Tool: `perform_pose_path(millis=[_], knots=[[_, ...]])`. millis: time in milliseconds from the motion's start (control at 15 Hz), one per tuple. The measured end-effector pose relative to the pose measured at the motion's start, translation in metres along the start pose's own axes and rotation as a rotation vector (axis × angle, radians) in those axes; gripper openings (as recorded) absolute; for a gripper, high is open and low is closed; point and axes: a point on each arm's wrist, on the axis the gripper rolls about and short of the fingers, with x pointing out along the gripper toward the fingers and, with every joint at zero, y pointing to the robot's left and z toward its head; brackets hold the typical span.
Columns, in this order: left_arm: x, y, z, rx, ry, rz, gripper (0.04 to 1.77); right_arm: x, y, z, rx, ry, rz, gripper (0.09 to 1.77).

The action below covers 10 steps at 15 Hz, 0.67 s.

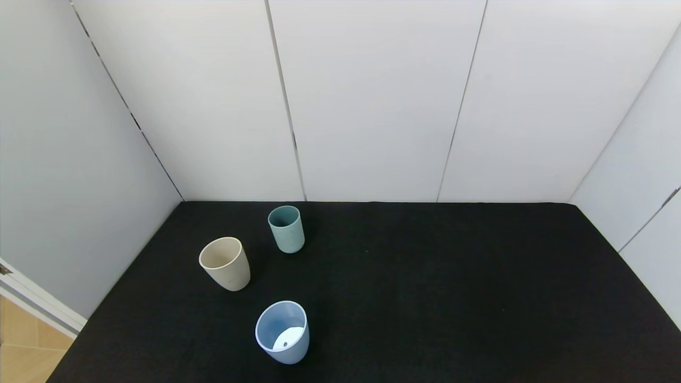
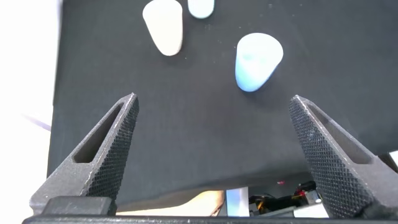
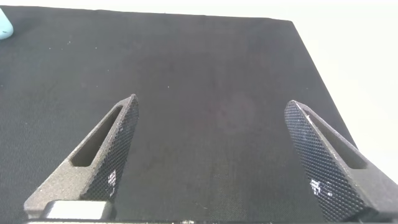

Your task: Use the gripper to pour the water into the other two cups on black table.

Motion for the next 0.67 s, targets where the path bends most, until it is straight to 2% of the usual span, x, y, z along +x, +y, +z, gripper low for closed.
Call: perform_pose_path(millis=[333,533,667], knots=[[-0.013,-0.005,-0.024,0.013,-0.035,-0.012,1.72,0.000,0.000,0.000,0.000,0.000,0.000,1.71],[-0.019,-0.008,-0.046,0.028,-0.051,-0.030,1.72,0.000,0.000,0.000,0.000,0.000,0.000,1.71],[-0.018,-0.008,-0.059,0.021,-0.075,-0.019,1.72,0.000,0.000,0.000,0.000,0.000,0.000,1.71]])
